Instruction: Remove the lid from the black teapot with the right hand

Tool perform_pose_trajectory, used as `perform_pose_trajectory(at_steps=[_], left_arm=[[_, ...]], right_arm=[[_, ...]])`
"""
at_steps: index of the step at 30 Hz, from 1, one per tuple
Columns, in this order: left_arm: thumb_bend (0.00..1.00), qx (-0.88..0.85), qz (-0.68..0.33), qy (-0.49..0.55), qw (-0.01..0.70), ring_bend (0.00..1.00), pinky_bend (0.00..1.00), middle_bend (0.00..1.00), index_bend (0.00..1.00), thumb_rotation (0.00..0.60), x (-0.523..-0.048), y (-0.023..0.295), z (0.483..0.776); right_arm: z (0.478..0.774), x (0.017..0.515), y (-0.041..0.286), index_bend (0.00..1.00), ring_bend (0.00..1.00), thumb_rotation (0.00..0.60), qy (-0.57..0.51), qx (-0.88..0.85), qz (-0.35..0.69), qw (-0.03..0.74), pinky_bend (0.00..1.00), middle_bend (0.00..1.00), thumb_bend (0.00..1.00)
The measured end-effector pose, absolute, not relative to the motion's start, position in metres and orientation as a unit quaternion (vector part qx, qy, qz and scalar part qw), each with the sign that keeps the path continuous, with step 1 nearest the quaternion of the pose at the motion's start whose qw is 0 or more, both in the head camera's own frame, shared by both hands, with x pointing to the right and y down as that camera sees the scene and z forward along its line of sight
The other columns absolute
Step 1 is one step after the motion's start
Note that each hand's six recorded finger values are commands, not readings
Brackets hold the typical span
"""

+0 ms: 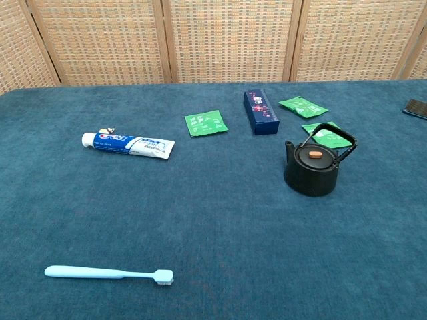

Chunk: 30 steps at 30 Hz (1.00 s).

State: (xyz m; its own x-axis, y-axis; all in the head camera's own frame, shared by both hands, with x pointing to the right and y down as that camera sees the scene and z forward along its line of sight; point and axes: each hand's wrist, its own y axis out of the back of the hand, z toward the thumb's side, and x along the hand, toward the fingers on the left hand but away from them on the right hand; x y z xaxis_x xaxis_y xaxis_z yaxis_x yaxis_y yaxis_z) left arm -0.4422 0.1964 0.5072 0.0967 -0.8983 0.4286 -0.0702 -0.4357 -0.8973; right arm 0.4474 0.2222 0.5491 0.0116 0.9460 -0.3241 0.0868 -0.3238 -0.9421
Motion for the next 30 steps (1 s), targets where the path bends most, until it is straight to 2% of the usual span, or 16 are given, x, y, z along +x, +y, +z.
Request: perform_pose_trajectory(at_steps=[6, 9, 12, 17, 19, 24, 30], left_arm=[[0.00, -0.640, -0.553, 0.381, 0.374, 0.00, 0.00, 0.00, 0.00, 0.600, -0.441, 0.196, 0.507], [0.00, -0.639, -0.551, 0.385, 0.375, 0.00, 0.00, 0.00, 0.00, 0.600, -0.442, 0.196, 0.505], [0.00, -0.637, -0.551, 0.388, 0.374, 0.00, 0.00, 0.00, 0.00, 0.600, -0.443, 0.195, 0.506], [0.00, -0.635, -0.553, 0.390, 0.374, 0.00, 0.00, 0.00, 0.00, 0.600, -0.443, 0.190, 0.509], [0.00, -0.633, -0.555, 0.391, 0.373, 0.00, 0.00, 0.00, 0.00, 0.600, -0.444, 0.188, 0.511], [0.00, -0.629, -0.562, 0.392, 0.367, 0.00, 0.00, 0.00, 0.00, 0.600, -0.446, 0.182, 0.517], [0.00, -0.626, -0.573, 0.390, 0.357, 0.00, 0.00, 0.00, 0.00, 0.600, -0.451, 0.176, 0.524]], right_arm=[[0.552, 0.443, 0.222, 0.00, 0.00, 0.600, -0.425, -0.603, 0.552, 0.389, 0.00, 0.00, 0.00], [0.557, 0.437, 0.218, 0.05, 0.00, 0.600, -0.413, -0.613, 0.549, 0.390, 0.00, 0.00, 0.00], [0.564, 0.424, 0.208, 0.16, 0.00, 0.600, -0.400, -0.633, 0.538, 0.386, 0.00, 0.00, 0.02], [0.574, 0.384, 0.174, 0.45, 0.00, 0.600, -0.379, -0.680, 0.505, 0.374, 0.00, 0.00, 0.24], [0.578, 0.360, 0.155, 0.49, 0.00, 0.600, -0.371, -0.702, 0.487, 0.364, 0.00, 0.00, 0.27], [0.588, 0.308, 0.106, 0.50, 0.00, 0.600, -0.358, -0.734, 0.464, 0.343, 0.00, 0.00, 0.31], [0.610, 0.256, 0.075, 0.51, 0.00, 0.600, -0.337, -0.756, 0.468, 0.309, 0.00, 0.00, 0.34]])
